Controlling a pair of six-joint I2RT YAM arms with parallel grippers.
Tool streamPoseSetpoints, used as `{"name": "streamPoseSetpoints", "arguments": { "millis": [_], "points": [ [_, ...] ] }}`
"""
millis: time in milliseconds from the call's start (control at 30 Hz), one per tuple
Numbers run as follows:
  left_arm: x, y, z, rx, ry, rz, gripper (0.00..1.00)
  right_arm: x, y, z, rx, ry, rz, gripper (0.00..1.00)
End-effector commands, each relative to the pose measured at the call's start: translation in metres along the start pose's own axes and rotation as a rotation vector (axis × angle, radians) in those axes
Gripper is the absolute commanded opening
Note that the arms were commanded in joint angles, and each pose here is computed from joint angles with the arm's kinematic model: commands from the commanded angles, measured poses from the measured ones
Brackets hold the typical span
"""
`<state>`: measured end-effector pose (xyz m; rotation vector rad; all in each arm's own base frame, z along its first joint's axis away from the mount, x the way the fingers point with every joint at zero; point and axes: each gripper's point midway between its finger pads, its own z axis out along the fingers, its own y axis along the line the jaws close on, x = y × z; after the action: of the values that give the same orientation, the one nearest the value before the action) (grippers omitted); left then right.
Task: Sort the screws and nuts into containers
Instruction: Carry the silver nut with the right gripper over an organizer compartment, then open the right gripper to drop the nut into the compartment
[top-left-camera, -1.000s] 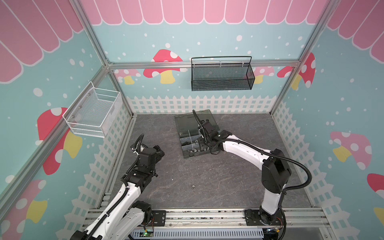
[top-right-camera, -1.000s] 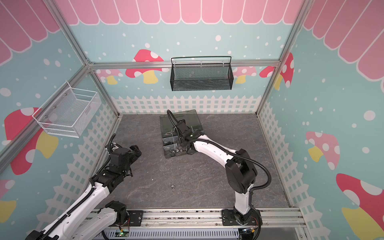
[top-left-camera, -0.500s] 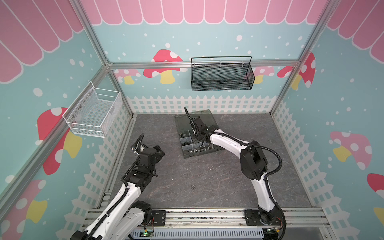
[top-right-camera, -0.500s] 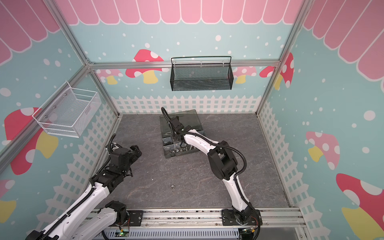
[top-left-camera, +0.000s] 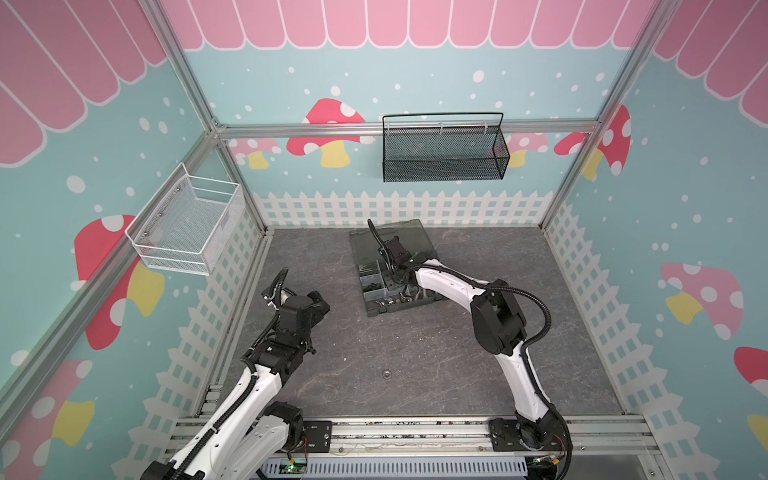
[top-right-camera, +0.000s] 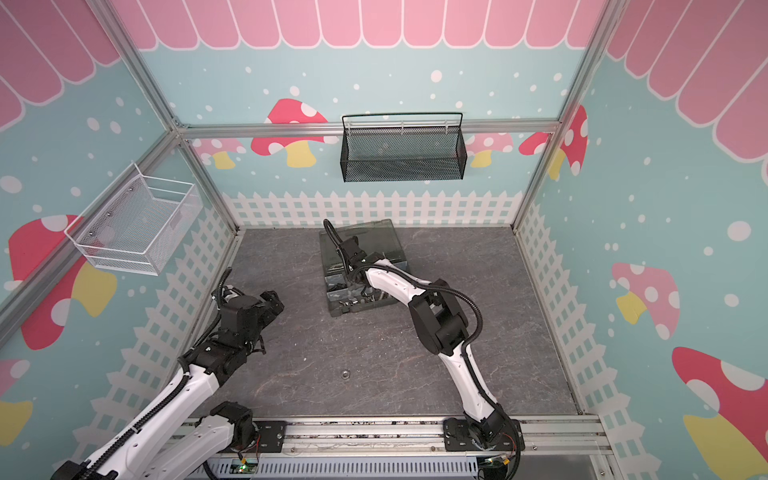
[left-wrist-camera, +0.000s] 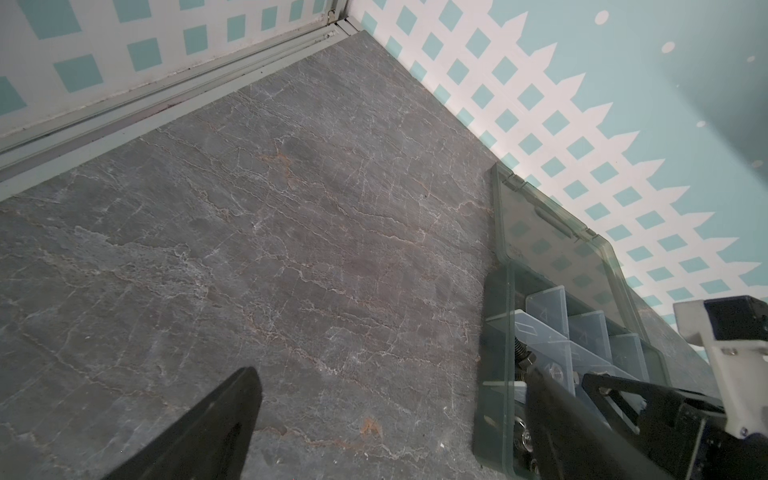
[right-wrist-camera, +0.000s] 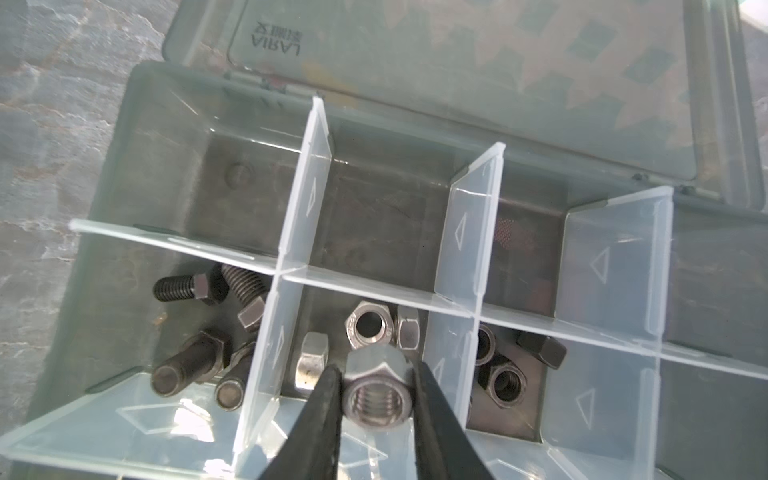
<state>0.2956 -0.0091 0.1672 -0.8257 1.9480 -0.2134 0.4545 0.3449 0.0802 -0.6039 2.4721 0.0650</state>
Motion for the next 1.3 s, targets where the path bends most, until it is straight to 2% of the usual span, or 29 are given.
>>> {"name": "streamPoseSetpoints", "arguments": {
  "millis": [0,300,700,1000,1267],
  "points": [
    [0.002,0.003,0.003,-0.003,0.001,-0.027,1.00,-0.001,0.001,0.001,-0.006,0.009,-0.002,0.36],
    [0.001,-0.002,0.004,0.008,0.008,-0.017,1.00,-0.008,0.001,-0.011,-0.021,-0.010,0.008,0.38],
    [-0.001,-0.011,0.003,0.040,0.028,0.016,1.00,-0.019,-0.013,-0.057,-0.001,-0.075,0.054,0.37],
    [0.008,-0.021,0.003,0.075,0.094,0.058,0.99,-0.008,-0.035,-0.085,0.047,-0.104,0.126,0.37],
    [0.021,-0.033,-0.003,0.136,0.173,0.081,0.99,0.020,-0.061,-0.099,0.095,-0.105,0.201,0.41]
  ]
}}
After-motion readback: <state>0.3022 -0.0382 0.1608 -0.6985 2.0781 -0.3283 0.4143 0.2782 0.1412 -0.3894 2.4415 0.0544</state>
